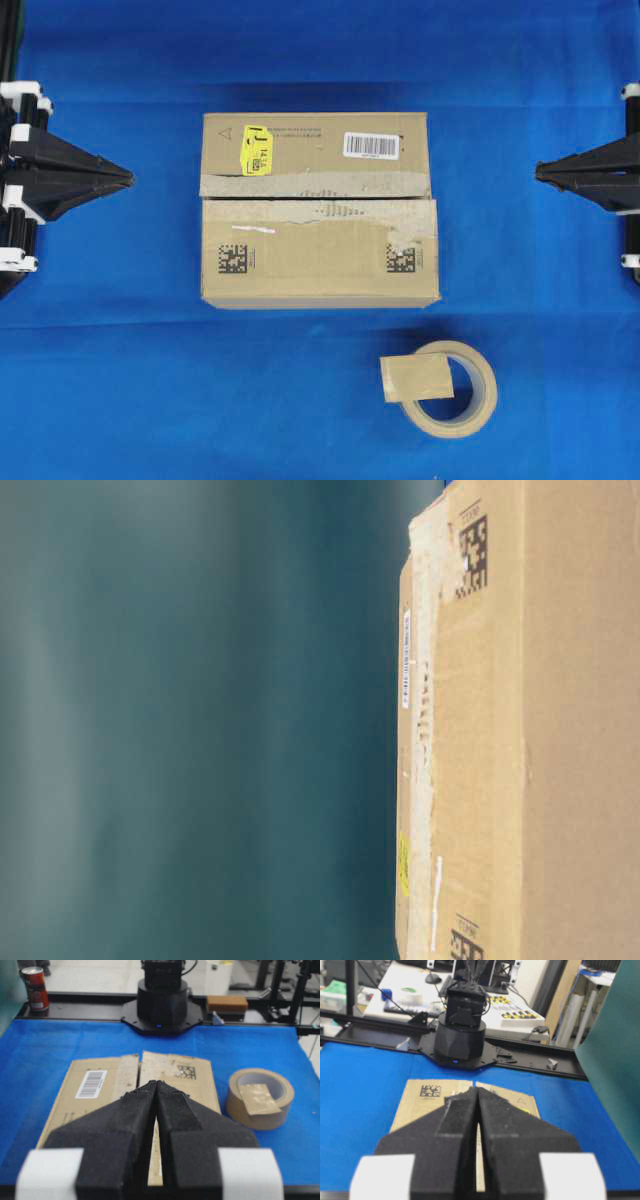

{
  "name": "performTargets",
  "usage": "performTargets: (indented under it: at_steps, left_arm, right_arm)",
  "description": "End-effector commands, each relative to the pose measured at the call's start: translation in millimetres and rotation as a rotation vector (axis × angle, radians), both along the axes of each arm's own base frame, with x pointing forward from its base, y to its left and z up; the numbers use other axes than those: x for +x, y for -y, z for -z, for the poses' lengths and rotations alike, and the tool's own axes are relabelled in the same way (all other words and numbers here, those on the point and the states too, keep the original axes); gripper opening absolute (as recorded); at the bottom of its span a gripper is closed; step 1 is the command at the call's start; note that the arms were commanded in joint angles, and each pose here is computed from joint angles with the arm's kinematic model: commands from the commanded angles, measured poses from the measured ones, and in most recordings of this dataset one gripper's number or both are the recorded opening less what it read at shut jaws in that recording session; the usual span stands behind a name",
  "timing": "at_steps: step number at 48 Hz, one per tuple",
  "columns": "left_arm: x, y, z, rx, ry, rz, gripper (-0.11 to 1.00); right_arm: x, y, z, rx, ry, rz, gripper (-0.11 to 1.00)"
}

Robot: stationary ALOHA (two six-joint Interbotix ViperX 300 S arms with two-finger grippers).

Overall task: Apply tape along the seams of the closed cardboard box to seal it securely.
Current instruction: 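Move the left gripper down toward the brown tape roll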

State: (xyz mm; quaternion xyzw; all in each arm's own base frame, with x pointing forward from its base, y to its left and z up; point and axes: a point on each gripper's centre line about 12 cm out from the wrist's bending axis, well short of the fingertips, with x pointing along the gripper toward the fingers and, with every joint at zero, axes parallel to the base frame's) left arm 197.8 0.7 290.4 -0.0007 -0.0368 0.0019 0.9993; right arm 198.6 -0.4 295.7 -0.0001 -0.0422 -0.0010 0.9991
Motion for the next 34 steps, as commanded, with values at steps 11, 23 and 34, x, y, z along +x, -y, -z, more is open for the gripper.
performTargets:
  at_steps: [11, 23, 34]
  left_arm:
    - [11, 21, -7, 0.215, 0.028, 0.08, 0.0]
    - [37, 55, 2, 0.537, 0.088, 0.174, 0.0]
    - [80, 96, 20, 0.929, 0.071, 0.273, 0.04]
  right_arm:
    - [7, 1, -12, 0.0, -0.021, 0.006, 0.0]
    - [8, 2, -14, 0.002, -0.008, 0.008, 0.0]
    - [9, 1, -15, 0.0, 0.008, 0.006, 0.0]
